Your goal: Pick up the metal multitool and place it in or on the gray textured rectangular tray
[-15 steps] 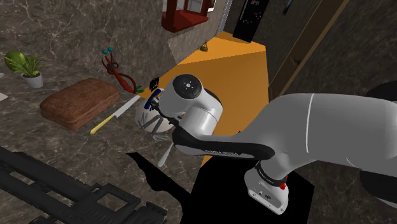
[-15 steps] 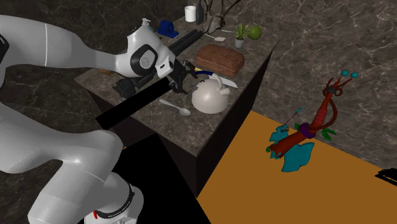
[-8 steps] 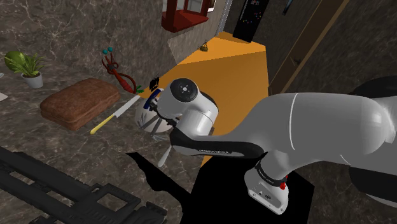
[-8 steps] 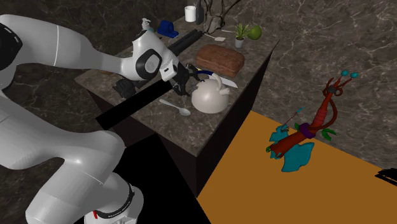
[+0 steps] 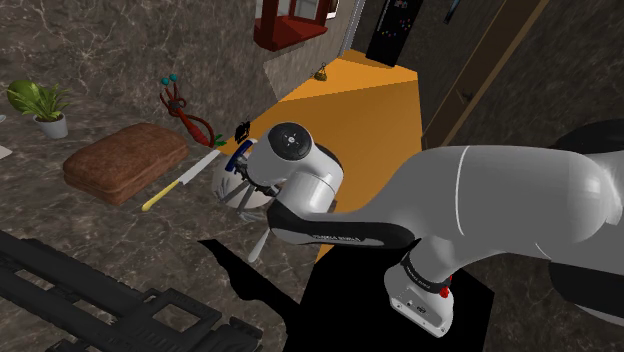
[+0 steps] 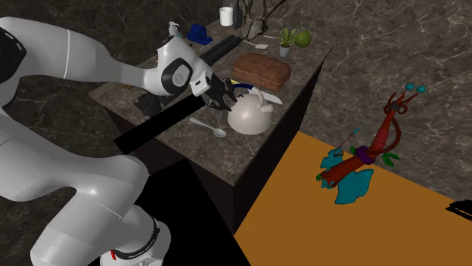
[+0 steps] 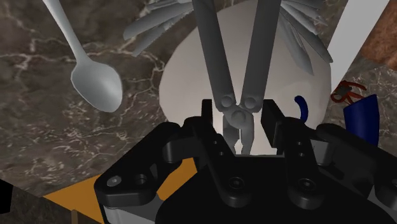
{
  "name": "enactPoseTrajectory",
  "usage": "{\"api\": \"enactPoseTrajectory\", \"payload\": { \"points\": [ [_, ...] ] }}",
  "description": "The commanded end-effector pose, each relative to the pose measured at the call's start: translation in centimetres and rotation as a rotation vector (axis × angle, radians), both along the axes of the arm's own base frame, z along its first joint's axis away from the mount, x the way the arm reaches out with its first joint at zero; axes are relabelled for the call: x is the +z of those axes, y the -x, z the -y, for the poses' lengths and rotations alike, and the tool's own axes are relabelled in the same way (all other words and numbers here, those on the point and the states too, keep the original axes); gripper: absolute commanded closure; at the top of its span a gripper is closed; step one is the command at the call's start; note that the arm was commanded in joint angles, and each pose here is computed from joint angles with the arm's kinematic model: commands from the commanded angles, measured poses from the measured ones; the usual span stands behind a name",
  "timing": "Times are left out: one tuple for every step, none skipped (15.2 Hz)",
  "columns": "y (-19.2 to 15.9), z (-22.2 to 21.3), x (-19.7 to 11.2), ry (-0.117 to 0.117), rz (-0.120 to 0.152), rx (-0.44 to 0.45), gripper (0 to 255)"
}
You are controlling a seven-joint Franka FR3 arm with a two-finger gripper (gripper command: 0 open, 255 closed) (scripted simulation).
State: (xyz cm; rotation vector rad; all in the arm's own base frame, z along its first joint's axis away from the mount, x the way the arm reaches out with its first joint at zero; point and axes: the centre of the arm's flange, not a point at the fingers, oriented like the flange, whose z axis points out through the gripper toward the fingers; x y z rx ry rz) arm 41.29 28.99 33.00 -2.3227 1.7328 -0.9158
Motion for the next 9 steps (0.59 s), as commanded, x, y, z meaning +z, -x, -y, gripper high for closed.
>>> {"api": "enactPoseTrajectory", "payload": {
  "points": [
    [0.1, 0.3, -0.3, 0.005, -0.01, -0.007, 255],
    [0.1, 0.4, -0.4, 0.005, -0.01, -0.007, 255],
    [0.1, 0.4, -0.5, 0.005, -0.01, -0.007, 255],
    [0.0, 0.4, -0.6, 0.005, -0.01, -0.007, 255],
    [0.1, 0.4, -0.6, 0.005, -0.01, -0.007, 255],
    [0.0, 0.2, -0.3, 0.005, -0.01, -0.007, 255],
    [0.0, 0.2, 0.2, 0.004, -0.01, -0.007, 255],
    [0.0, 0.2, 0.7, 0.004, -0.01, -0.007, 255],
    [0.0, 0.2, 1.3, 0.004, -0.01, -0.007, 255]
  ]
}}
